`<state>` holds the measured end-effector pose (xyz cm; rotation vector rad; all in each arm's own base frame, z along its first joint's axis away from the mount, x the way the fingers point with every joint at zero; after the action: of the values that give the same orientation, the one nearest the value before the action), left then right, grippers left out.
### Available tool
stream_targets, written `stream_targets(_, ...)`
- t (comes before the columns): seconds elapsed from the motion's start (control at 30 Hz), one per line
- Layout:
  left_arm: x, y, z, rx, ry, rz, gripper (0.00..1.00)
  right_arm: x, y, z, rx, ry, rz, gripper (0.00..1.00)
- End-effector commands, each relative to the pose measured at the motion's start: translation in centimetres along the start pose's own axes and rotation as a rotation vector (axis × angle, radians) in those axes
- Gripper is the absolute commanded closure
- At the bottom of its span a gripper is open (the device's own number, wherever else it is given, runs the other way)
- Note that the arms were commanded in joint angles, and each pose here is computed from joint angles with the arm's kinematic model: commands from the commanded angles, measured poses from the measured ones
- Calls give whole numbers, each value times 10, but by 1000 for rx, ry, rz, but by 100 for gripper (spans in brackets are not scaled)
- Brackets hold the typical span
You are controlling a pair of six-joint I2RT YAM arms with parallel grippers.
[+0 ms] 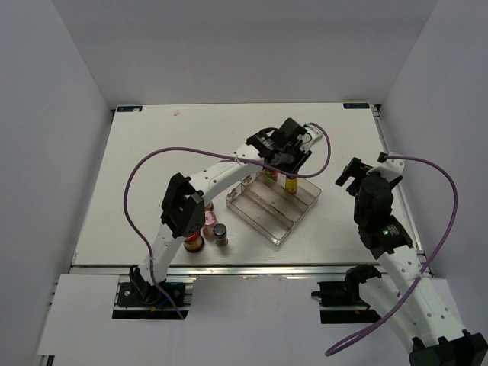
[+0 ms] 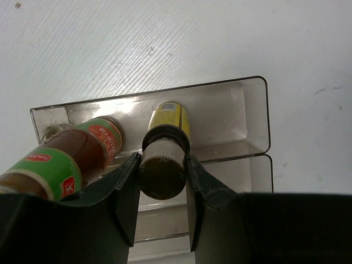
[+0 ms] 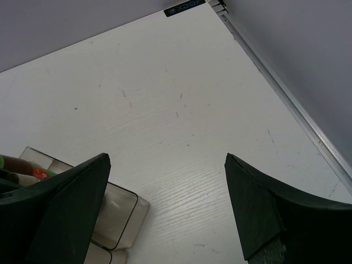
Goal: Organize the condiment bottles
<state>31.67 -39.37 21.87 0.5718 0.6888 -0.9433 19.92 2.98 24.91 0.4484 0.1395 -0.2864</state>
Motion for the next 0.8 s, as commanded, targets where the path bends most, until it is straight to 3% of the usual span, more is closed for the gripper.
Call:
stream_targets(0.0, -6, 4, 17, -11, -78, 19, 71, 1, 2, 6, 26, -33, 0, 11)
stream_targets(0.07, -5, 3, 16, -10, -75, 15, 60, 0, 1, 5, 25, -33, 0, 11)
stream_targets(0.27, 1, 2, 12, -18, -56, 14, 52, -1, 0, 7, 33, -45, -5, 11)
stream_targets(0.47, -6, 2, 15, -23, -70, 15, 29, -2, 1, 6, 33, -38, 7, 11)
stream_targets(0.63, -16, 3, 19, -22, -92, 20, 24, -2, 3, 7, 34, -34, 17, 11)
stream_targets(0.77, -24, 1, 23, -15, -105, 19, 11, -3, 6, 10, 28, -27, 49, 11)
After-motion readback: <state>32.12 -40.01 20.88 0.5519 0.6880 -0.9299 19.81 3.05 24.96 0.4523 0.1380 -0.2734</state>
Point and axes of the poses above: each gripper's point midway between its finger pads, its own x axis out along the fingers, its own y axis along the line the jaws close on, z = x × y, the point moved 9 cm from there along -x, back along the fingers, and after that the axes turned 14 degrees about x, right-handed, at the moved point
